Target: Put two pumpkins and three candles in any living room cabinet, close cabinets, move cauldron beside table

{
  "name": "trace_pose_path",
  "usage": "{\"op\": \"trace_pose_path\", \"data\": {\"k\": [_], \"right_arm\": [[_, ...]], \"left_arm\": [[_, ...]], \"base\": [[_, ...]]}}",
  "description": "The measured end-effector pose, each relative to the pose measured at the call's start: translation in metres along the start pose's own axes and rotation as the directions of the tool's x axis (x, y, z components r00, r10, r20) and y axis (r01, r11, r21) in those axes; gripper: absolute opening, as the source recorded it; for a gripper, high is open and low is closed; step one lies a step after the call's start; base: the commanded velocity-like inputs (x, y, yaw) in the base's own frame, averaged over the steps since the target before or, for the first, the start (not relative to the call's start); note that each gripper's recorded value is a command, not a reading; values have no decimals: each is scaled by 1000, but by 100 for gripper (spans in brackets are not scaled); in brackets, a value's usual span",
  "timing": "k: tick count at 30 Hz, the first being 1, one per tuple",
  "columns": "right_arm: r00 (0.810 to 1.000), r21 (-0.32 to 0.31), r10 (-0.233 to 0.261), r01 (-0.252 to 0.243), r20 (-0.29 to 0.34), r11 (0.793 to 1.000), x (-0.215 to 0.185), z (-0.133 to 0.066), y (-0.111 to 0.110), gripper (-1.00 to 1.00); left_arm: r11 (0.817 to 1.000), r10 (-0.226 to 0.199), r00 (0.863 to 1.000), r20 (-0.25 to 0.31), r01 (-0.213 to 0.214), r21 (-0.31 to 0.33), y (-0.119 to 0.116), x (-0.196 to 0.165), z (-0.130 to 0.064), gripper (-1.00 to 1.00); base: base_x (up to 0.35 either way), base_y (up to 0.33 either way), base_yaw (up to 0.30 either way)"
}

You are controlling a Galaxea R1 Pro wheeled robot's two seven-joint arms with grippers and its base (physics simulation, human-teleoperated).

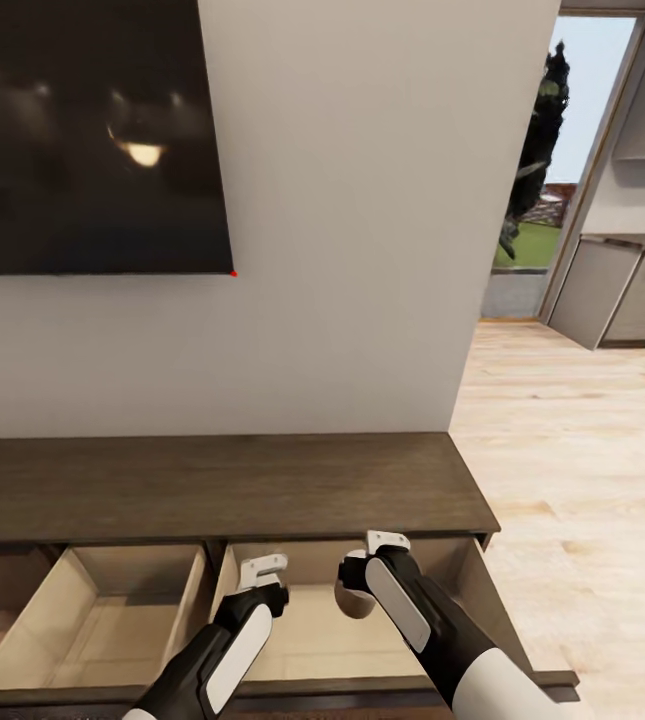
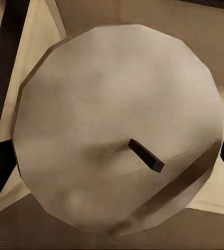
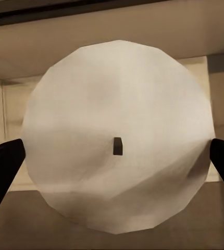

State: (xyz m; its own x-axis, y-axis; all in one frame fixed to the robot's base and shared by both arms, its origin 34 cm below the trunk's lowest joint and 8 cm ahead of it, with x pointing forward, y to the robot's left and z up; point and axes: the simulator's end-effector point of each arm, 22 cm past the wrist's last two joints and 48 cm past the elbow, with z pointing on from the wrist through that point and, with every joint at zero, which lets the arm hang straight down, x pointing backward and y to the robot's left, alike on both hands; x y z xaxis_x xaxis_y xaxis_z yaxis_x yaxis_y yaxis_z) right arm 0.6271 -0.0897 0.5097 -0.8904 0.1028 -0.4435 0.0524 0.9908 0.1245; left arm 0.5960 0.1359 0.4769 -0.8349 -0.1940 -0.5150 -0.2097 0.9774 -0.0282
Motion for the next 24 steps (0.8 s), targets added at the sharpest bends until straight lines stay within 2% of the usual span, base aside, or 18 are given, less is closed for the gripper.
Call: {"op": "trace_pose_path", "data": {"k": [18, 24], "right_arm": [[1000, 1, -1, 1, 1, 1000, 24, 30, -5, -100], [1000, 0, -1, 1, 3, 1000, 31, 40, -7, -100]], "left_arm": [[1000, 2, 1000, -7, -2, -2, 2, 30, 30, -100], [999, 31, 1000, 1, -31, 6, -3, 40, 38, -100]], "base": [[0, 0, 0], [0, 0, 0]]}}
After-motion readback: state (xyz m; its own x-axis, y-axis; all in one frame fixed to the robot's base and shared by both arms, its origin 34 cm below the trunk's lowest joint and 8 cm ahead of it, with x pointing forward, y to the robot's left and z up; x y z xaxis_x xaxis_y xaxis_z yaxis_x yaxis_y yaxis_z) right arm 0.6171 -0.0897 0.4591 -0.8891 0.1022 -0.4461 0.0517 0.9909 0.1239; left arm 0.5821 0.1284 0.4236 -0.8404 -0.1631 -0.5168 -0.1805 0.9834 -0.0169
